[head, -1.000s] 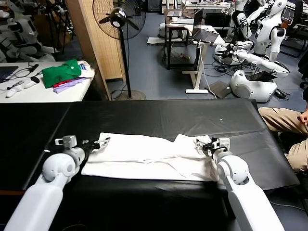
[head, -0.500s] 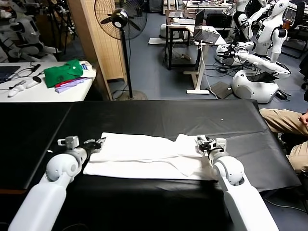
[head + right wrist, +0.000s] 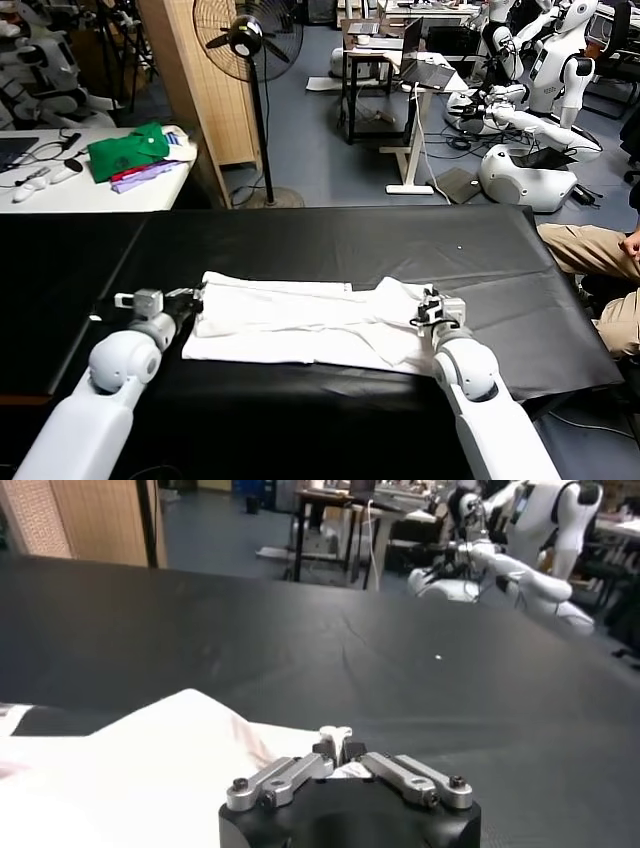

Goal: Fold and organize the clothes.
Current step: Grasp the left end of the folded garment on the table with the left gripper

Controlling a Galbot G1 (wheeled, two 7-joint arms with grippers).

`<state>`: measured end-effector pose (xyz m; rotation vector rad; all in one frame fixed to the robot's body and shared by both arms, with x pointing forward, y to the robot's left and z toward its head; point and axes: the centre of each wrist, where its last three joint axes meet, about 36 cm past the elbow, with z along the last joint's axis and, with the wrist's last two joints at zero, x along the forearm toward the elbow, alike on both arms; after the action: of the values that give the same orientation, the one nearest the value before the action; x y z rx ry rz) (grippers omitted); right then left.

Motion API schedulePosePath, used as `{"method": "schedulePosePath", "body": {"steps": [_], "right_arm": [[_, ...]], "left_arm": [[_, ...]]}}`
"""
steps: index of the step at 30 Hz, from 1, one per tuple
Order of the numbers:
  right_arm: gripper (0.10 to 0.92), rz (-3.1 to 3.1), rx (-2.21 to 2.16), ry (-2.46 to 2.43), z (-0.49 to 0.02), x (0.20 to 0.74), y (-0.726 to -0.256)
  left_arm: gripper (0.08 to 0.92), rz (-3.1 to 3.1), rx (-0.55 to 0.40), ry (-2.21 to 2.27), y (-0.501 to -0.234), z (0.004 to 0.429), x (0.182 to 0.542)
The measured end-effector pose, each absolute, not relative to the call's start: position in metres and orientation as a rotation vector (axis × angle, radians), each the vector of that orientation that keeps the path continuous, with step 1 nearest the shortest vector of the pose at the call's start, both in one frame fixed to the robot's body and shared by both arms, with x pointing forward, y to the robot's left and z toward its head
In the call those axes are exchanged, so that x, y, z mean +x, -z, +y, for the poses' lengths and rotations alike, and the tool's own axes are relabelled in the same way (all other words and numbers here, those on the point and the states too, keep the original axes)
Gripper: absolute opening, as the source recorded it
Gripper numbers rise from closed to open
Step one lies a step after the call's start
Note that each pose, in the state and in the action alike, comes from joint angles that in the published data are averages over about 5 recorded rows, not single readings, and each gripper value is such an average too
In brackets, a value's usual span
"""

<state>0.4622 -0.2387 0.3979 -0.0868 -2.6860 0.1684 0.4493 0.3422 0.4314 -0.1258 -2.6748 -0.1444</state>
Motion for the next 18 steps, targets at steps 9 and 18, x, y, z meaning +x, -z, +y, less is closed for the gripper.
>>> {"method": "schedulePosePath", "body": {"steps": [9,18], "right_arm": [[0.175,-2.673,-0.021,-0.167,-0.244,0.459,-0.397],[0.616,-2.698,0.012,-0.131,-0.259,0.440,-0.424]], "left_arm": [[0.127,-2.635,-0.144,0.206,-0.435,0.345,0.432],[0.435,-2.643,-0.135,0.195,-0.444,0.344,0.415]]}}
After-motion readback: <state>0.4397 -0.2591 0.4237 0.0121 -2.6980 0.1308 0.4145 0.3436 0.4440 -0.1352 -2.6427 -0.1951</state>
